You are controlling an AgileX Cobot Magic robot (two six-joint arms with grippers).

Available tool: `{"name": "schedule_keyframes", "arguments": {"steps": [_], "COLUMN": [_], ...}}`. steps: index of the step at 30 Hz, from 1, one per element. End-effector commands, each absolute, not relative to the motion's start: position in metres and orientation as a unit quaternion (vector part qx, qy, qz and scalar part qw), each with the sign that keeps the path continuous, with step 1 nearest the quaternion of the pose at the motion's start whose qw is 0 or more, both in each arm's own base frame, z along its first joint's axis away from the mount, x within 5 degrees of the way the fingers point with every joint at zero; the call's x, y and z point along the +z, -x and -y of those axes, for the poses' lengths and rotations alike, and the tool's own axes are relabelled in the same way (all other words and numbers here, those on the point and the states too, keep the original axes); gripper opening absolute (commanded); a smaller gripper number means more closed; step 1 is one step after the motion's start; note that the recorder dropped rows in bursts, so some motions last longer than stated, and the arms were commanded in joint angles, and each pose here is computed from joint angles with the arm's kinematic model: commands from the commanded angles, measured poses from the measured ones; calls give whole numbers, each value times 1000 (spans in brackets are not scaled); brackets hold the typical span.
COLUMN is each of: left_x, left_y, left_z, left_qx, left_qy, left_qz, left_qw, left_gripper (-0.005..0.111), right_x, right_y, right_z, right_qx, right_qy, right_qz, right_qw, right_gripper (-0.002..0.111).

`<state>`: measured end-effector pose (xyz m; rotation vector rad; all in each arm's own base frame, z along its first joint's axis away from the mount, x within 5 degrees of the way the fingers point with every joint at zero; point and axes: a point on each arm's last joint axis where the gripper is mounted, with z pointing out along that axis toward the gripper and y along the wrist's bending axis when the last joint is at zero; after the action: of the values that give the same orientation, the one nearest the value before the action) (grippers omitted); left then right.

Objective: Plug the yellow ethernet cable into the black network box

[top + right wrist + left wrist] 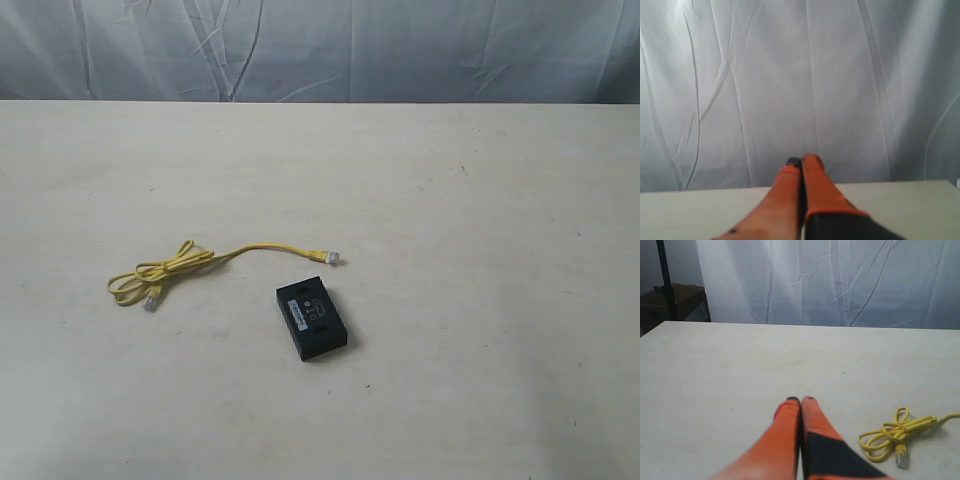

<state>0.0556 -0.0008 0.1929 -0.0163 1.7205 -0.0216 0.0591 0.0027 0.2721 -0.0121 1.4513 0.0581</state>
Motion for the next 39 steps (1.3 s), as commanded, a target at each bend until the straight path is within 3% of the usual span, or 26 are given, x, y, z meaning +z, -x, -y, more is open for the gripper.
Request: {"name": "schedule_keyframes", "arguments": {"steps": [1,7,13,20,30,39], "left_x": [191,191,191,191,191,191], "left_y": [-55,-55,-55,-55,-55,-55], "left_z": [1,1,1,1,1,1], "left_qx": [-8,-8,-8,-8,-8,-8], "left_qy": [10,10,10,10,10,10], "left_qz": [-759,-759,-759,-759,-759,-759], "left_qw": [651,651,651,651,651,651], "left_gripper": [0,0,0,0,0,0], "right_x": [301,307,276,251,211,191], "right_y": [-75,-115,-151,-189,-231,-245], "right_z": [-4,-7,-15,-40,-128,-229], "right_qx": [24,36,92,111,142,171], "right_qy": [11,7,-32,14,146,252], "right_qz": [-746,-830,-893,-936,-953,-935], "right_qw": [666,556,439,335,224,183], "right_gripper": [-1,-1,-1,-1,-1,-1]}}
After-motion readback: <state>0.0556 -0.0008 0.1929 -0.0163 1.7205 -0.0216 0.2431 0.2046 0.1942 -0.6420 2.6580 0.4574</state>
